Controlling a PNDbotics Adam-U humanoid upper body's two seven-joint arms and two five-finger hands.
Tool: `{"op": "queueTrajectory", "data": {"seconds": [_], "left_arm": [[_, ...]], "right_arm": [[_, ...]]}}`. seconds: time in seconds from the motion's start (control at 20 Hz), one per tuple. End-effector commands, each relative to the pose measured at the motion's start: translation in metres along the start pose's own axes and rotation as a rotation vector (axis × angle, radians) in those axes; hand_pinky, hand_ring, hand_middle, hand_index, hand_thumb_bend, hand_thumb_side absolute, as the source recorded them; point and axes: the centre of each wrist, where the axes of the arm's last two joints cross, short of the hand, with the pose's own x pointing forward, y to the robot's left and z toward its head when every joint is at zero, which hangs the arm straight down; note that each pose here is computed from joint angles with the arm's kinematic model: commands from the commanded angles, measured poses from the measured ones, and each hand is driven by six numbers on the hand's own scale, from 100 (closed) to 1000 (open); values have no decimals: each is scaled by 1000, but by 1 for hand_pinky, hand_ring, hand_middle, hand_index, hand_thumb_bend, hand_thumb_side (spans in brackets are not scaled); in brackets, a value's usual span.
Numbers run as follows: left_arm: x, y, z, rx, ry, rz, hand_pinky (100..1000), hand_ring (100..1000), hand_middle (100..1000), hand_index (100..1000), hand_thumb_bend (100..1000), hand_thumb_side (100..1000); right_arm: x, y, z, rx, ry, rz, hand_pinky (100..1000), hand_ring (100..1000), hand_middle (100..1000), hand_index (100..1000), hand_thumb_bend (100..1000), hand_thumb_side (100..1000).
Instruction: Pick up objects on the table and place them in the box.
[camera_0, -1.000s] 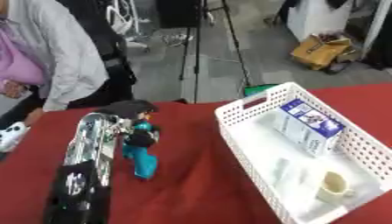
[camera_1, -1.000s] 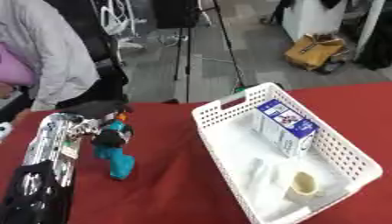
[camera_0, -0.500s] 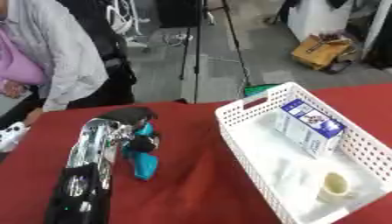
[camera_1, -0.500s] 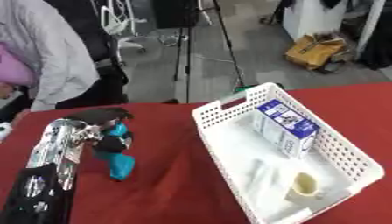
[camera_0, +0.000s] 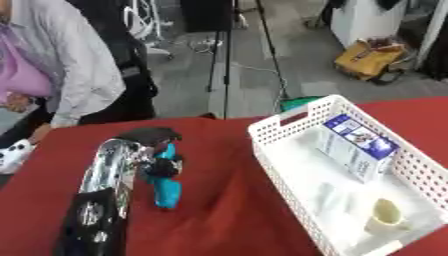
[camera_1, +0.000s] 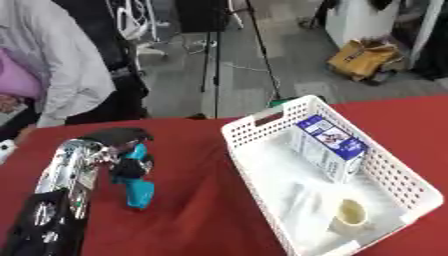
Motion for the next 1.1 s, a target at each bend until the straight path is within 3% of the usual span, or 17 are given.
{"op": "queueTrajectory", "data": {"seconds": [0.05, 0.25, 0.45, 0.7, 0.75, 1.1], "left_arm": [[-9, 10, 3, 25, 13, -11, 683, 892, 975, 1000, 100, 623], [-10, 8, 3, 16, 10, -8, 685, 895, 977, 1000, 100, 657], [-10, 9, 3, 4, 7, -14, 714, 909, 984, 1000, 100, 866], [-11, 9, 3, 0, 8, -15, 708, 904, 980, 1000, 100, 823], [-11, 8, 3, -6, 7, -15, 701, 898, 976, 1000, 100, 773], [-10, 9, 6, -60, 20, -25, 713, 897, 977, 1000, 100, 803]], "right_arm": [[3, 1, -9, -22, -31, -24, 694, 543, 415, 416, 100, 521], [3, 1, -9, -23, -31, -25, 694, 543, 414, 415, 100, 521], [3, 2, -9, -23, -29, -26, 694, 543, 414, 414, 100, 521], [3, 2, -8, -22, -28, -28, 695, 543, 414, 413, 100, 521], [3, 2, -8, -23, -28, -27, 694, 543, 414, 411, 100, 520], [3, 1, -8, -23, -26, -23, 694, 543, 414, 411, 100, 515]]}}
